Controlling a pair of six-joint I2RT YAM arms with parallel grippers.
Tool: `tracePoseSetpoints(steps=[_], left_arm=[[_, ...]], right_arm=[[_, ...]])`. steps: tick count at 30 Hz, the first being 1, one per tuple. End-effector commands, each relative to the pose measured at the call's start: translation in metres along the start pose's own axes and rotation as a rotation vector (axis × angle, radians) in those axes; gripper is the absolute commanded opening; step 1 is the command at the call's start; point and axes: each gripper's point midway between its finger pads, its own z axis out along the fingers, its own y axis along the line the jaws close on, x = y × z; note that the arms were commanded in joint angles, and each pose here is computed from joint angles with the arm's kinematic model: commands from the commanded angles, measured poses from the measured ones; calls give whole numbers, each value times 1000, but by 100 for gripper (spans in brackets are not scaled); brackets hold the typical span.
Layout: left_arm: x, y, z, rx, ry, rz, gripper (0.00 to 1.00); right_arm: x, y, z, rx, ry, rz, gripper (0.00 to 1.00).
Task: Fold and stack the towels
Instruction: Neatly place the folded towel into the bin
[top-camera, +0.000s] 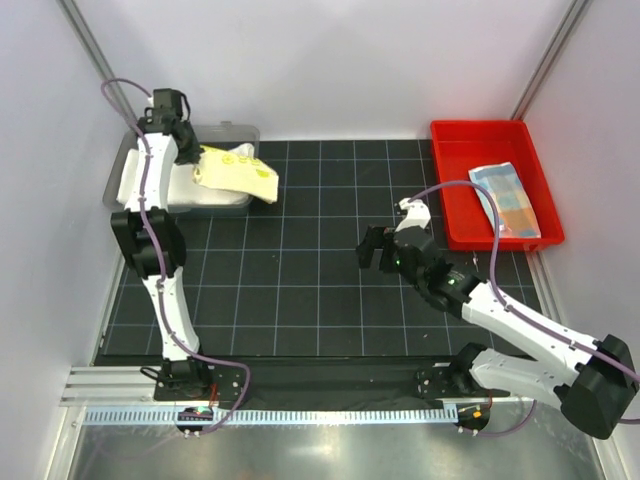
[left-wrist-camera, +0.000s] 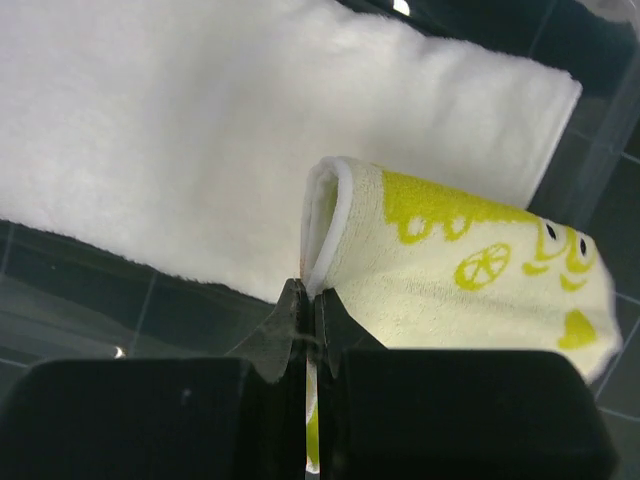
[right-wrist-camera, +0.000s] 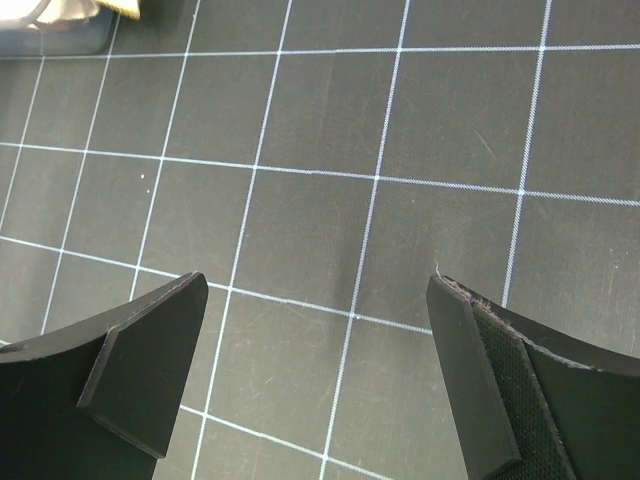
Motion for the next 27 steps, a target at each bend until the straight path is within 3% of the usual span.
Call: tracePoseSetpoints(steps=[1, 13, 19, 21, 23, 27], left_arm=[[-41, 19, 4, 3, -128, -13, 0], [-49, 107, 66, -59, -124, -102, 0], [-51, 128, 87, -130, -146, -78, 0], [-50, 129, 88, -126, -142, -84, 26], [-55, 127, 81, -129, -157, -114, 63], [-74, 96, 43, -63, -215, -166, 72]], right_arm=[[-13, 8, 5, -54, -33, 8, 100], [-6, -8, 17, 6, 4, -15, 100], [-3, -14, 22, 43, 24, -33, 100], [-4, -13, 26, 52, 31, -38, 100], [-18, -14, 29, 92, 14, -41, 100], [-69, -38, 40, 273, -55, -6, 100]])
